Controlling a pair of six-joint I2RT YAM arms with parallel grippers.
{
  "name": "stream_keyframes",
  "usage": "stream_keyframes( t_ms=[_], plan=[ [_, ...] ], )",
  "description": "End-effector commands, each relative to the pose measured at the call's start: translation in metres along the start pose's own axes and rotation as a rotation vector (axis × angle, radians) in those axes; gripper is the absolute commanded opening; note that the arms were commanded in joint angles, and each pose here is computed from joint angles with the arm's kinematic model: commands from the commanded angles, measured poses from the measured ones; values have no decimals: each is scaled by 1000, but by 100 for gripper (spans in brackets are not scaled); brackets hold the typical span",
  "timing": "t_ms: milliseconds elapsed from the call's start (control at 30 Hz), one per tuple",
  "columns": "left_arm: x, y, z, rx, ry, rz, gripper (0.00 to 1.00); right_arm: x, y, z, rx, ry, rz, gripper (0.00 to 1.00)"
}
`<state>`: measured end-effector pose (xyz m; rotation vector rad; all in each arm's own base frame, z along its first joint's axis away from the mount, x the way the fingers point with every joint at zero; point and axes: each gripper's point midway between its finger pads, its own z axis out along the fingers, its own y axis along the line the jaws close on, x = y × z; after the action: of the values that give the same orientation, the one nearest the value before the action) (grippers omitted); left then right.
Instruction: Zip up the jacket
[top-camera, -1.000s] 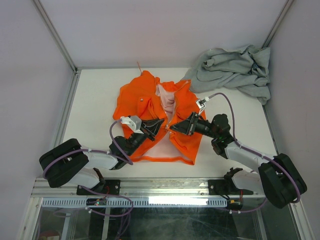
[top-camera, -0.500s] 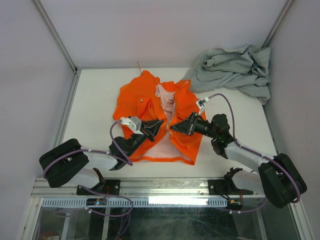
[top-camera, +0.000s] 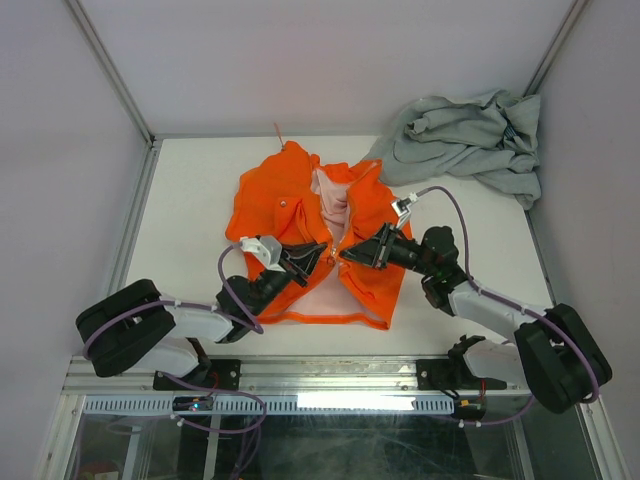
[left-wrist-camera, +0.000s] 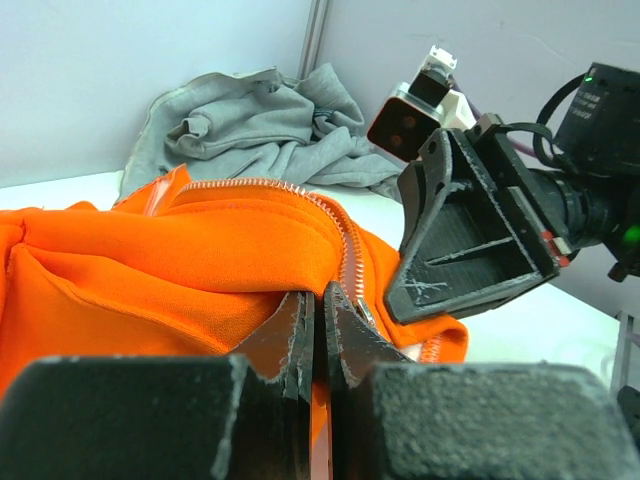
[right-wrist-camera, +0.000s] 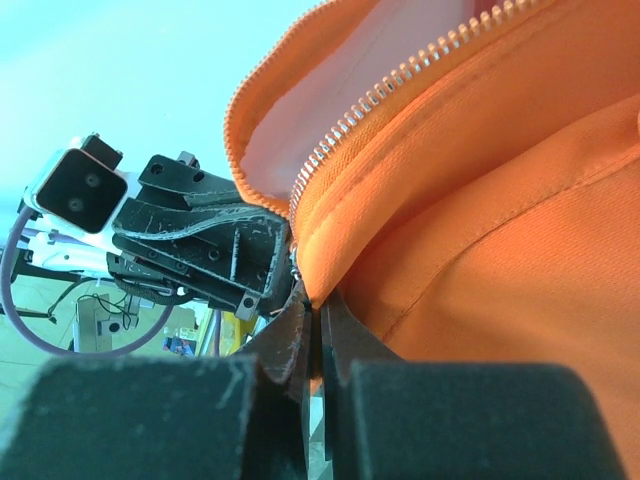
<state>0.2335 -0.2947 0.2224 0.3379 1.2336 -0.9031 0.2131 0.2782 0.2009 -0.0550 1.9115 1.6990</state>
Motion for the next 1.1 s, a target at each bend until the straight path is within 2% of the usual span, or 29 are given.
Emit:
stream_keyframes(
  t_ms=[0, 200, 333, 467, 667, 867, 1067],
  plan=[
    [-34, -24, -2, 92, -103, -49, 0, -28, 20, 5, -55, -68, -50, 0],
    [-19, -29, -9, 105, -18, -142, 0, -37, 22, 7, -67, -54, -142, 0],
    [7, -26, -9, 54, 127, -212, 0, -39, 30, 8, -93, -28, -244, 0],
    [10, -17, -18, -15, 144, -296, 0, -37, 29, 8, -101, -5, -335, 0],
    [22, -31, -16, 30, 279, -405, 0, -38, 19, 11, -80, -1, -382, 0],
    [30, -14, -20, -5, 357, -587, 0, -40, -1, 13, 0, 2, -418, 0],
    [47, -22, -22, 53, 467, -661, 0, -47, -14, 18, 48, -11, -415, 0]
  ],
)
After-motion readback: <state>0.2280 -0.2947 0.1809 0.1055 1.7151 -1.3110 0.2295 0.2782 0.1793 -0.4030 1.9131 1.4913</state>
